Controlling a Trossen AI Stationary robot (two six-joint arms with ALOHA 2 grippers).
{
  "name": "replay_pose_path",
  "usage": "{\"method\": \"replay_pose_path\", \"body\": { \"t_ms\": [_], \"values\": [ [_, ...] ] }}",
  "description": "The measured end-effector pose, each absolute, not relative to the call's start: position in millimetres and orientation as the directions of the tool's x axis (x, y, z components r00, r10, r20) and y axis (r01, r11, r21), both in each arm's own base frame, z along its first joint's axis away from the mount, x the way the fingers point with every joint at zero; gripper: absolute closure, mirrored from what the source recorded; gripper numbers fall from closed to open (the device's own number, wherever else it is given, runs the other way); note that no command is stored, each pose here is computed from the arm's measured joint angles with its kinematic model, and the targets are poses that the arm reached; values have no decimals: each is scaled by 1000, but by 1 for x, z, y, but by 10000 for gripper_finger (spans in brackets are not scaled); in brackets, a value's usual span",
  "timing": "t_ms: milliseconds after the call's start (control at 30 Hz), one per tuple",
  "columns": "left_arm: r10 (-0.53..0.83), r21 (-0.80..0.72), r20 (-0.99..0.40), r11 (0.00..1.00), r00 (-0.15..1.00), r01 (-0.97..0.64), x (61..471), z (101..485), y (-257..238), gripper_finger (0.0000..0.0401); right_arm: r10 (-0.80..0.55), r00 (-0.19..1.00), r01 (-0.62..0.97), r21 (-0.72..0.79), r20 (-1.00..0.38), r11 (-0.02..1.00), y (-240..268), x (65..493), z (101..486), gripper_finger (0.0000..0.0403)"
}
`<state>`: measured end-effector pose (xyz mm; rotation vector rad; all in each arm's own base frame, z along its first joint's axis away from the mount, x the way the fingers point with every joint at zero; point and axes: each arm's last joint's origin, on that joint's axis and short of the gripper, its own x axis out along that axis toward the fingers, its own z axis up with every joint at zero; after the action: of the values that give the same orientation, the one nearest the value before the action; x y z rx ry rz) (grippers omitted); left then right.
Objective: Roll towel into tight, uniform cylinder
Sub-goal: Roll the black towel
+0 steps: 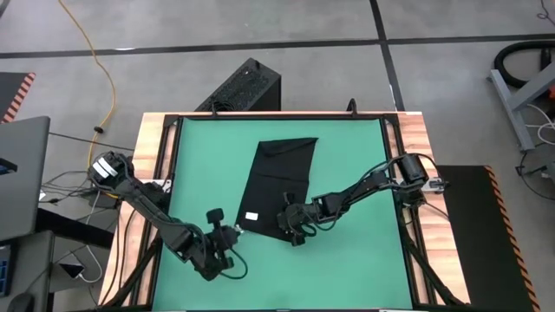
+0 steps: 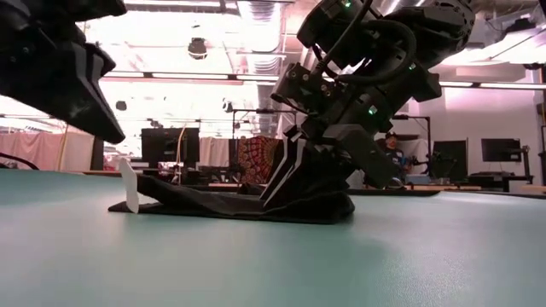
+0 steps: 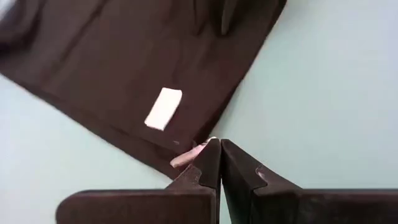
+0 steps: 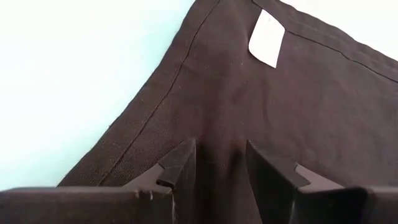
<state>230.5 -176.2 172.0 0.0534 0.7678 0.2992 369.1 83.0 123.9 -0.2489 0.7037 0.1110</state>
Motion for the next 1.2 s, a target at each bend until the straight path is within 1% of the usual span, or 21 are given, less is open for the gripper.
{"method": "replay_pose_path", "body": {
  "t_ms": [133,200,300,500,667,900,1000,1200],
  "values": [
    [296,276,-703,952,646,-136,228,170,-173,391,17,758,-184,-189,-652,965,83,369,124,240],
    [302,308,-718,946,627,-104,230,169,-169,376,17,758,-184,-189,-652,965,83,369,124,240],
    [312,351,-742,935,594,-52,234,168,-160,343,18,758,-184,-188,-652,965,83,369,124,240],
    [321,378,-764,926,560,-16,243,167,-146,271,17,759,-184,-188,-651,965,83,369,124,240],
    [307,377,-786,926,536,22,245,163,-142,240,18,758,-184,-188,-652,965,83,369,124,240],
    [289,393,-776,917,561,72,248,164,-143,238,18,759,-184,-188,-651,965,83,369,124,240],
    [255,380,-781,919,570,110,250,165,-145,253,18,759,-184,-188,-651,965,83,369,124,240],
    [258,387,-774,916,578,109,253,159,-137,298,18,758,-184,-188,-652,965,83,369,124,240]
  ]
}}
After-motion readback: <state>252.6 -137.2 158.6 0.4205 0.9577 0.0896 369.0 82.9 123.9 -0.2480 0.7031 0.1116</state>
